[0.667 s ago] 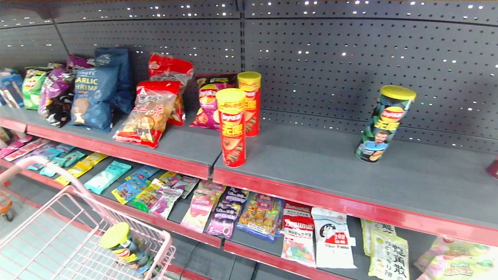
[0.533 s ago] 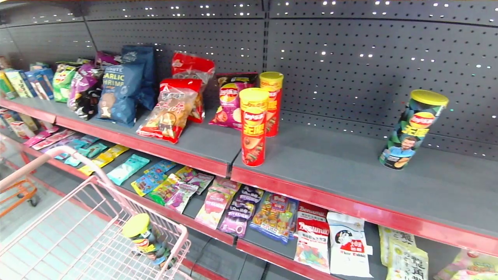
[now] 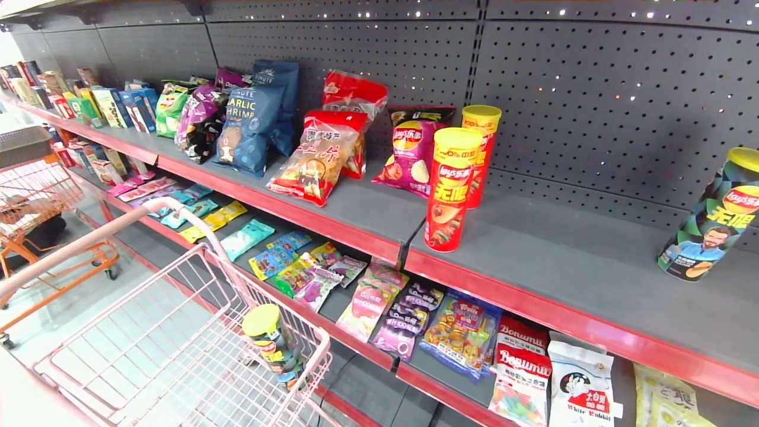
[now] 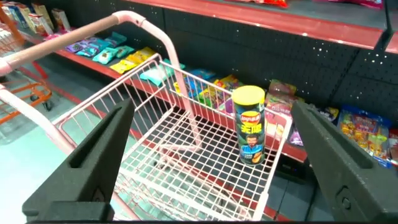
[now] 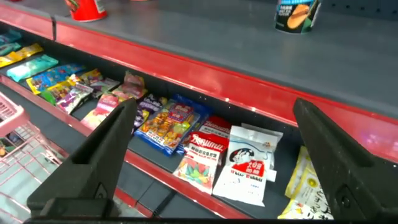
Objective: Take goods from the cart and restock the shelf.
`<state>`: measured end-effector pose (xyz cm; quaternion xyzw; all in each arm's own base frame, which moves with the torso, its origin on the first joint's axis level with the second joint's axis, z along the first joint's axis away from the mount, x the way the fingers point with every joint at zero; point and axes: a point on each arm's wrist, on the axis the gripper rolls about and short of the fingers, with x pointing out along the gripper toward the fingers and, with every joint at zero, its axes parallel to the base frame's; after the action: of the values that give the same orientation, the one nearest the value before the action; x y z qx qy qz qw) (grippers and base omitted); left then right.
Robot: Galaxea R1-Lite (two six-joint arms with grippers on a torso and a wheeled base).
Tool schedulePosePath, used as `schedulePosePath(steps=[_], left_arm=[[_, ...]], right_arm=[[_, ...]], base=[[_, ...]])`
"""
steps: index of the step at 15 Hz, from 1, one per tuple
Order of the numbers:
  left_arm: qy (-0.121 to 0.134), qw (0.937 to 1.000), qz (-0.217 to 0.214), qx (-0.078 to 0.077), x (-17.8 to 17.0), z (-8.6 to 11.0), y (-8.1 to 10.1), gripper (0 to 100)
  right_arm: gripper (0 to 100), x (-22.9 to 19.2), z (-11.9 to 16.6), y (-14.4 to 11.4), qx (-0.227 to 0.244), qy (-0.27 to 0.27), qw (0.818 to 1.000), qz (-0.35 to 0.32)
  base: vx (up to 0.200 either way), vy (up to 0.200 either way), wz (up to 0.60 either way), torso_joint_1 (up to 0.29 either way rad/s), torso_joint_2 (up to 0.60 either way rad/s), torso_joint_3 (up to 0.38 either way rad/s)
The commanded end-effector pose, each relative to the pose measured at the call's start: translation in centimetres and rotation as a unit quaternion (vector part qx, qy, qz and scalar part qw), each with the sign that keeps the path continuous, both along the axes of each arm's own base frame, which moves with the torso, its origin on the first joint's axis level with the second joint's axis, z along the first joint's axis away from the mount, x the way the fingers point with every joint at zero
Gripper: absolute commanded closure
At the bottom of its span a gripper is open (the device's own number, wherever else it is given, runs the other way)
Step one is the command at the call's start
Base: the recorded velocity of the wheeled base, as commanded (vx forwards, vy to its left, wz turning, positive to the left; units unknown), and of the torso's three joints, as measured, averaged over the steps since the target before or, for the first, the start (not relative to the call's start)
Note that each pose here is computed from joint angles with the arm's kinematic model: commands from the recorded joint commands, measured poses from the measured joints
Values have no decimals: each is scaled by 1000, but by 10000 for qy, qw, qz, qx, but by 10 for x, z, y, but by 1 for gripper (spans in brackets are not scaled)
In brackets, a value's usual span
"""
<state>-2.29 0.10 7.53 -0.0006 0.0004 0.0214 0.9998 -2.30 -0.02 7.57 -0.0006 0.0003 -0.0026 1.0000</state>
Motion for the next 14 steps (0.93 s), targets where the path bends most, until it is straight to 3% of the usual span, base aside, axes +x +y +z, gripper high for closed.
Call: schedulePosePath(steps=[1, 8, 14], left_arm=[[3, 10000, 1, -1, 0, 0, 0, 0], [3, 10000, 1, -1, 0, 0, 0, 0], [3, 10000, 1, -1, 0, 0, 0, 0]], right_arm=[[0, 0, 0, 0, -1, 4, 10000, 3], [0, 0, 0, 0, -1, 4, 10000, 10], [0, 0, 0, 0, -1, 4, 10000, 10]], base=[[0, 0, 0, -139, 330, 207], [0, 0, 0, -152, 375, 224], [0, 0, 0, -195, 523, 324]])
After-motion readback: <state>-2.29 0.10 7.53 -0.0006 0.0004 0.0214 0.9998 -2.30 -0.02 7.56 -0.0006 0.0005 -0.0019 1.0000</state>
